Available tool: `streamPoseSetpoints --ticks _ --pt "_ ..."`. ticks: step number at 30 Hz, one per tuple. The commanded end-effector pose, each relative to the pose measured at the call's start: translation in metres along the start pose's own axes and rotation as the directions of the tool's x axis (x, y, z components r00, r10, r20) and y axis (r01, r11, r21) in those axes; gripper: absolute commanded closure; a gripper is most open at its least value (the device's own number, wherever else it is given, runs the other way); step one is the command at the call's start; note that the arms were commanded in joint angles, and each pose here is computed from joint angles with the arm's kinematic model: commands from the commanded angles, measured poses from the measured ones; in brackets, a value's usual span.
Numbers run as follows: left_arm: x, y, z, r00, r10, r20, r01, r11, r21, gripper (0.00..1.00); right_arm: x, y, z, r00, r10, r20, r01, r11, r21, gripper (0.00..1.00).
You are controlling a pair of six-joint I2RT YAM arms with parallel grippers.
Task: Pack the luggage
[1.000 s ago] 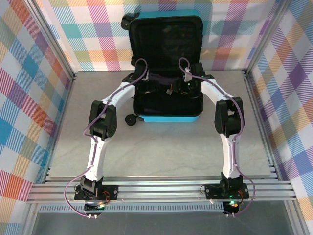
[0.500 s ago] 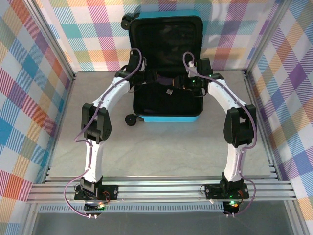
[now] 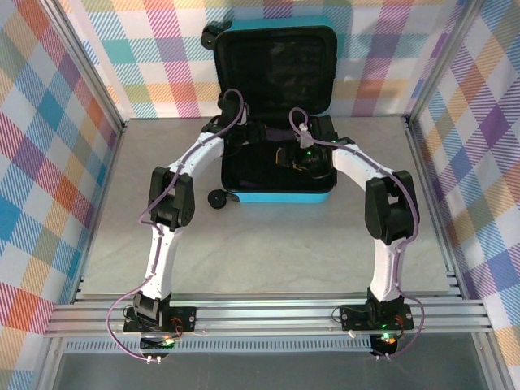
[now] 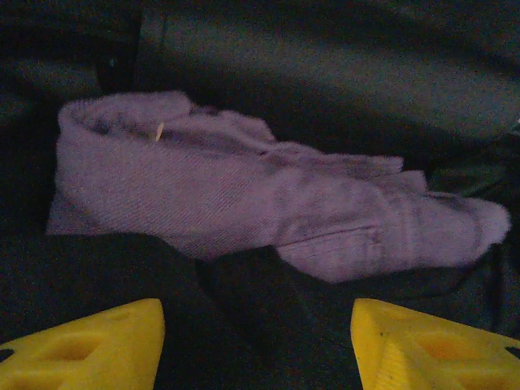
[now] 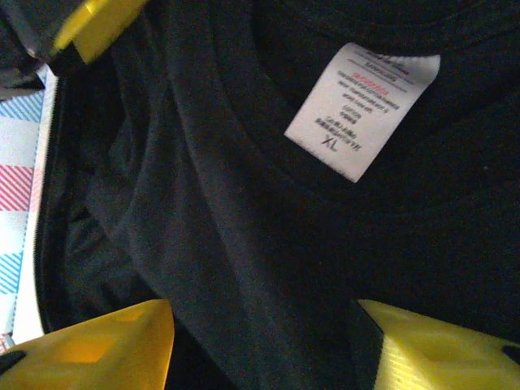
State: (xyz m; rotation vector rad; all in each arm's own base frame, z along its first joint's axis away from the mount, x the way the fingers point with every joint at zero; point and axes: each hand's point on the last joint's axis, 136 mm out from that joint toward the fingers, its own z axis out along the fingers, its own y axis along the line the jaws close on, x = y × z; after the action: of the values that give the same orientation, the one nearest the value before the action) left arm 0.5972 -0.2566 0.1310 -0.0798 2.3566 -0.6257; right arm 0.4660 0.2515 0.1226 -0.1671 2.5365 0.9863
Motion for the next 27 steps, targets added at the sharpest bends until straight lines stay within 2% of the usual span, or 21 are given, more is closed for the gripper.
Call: streamPoseSetpoints --ticks 1,8,12,17,20,27 --pt "-0.005 0.002 0.006 1.0 -0.012 0.025 0.011 1.0 0.024 0.38 0.012 -0.019 0.018 0.999 0.043 -0.031 -0.043 0.999 0.012 0.41" --pt "0.018 0.021 0.019 0.999 -0.023 -0.024 0.022 1.0 -0.013 0.39 0.021 -0.03 0.027 0.997 0.058 -0.058 -0.056 0.998 0.038 0.41" --pt "0.009 0.013 0.006 1.0 -0.013 -0.006 0.013 1.0 -0.002 0.39 0.006 -0.016 0.012 1.0 0.012 -0.027 -0.011 0.999 0.037 0.41" --pt "-0.018 -0.008 -0.039 0.998 0.016 0.058 -0.017 1.0 0.019 0.38 -0.021 0.008 -0.023 0.996 -0.07 0.057 0.067 0.996 0.05 0.41" --pt "-0.023 -0.012 -0.074 0.997 0.029 0.07 -0.028 1.0 -0.013 0.38 -0.033 0.018 -0.045 0.988 -0.105 0.113 0.098 0.993 0.065 0.4" --pt "0.037 0.029 -0.144 1.0 0.005 0.027 0.001 0.974 -0.225 0.38 -0.054 0.024 -0.094 0.953 -0.181 0.243 0.139 0.974 0.181 0.38"
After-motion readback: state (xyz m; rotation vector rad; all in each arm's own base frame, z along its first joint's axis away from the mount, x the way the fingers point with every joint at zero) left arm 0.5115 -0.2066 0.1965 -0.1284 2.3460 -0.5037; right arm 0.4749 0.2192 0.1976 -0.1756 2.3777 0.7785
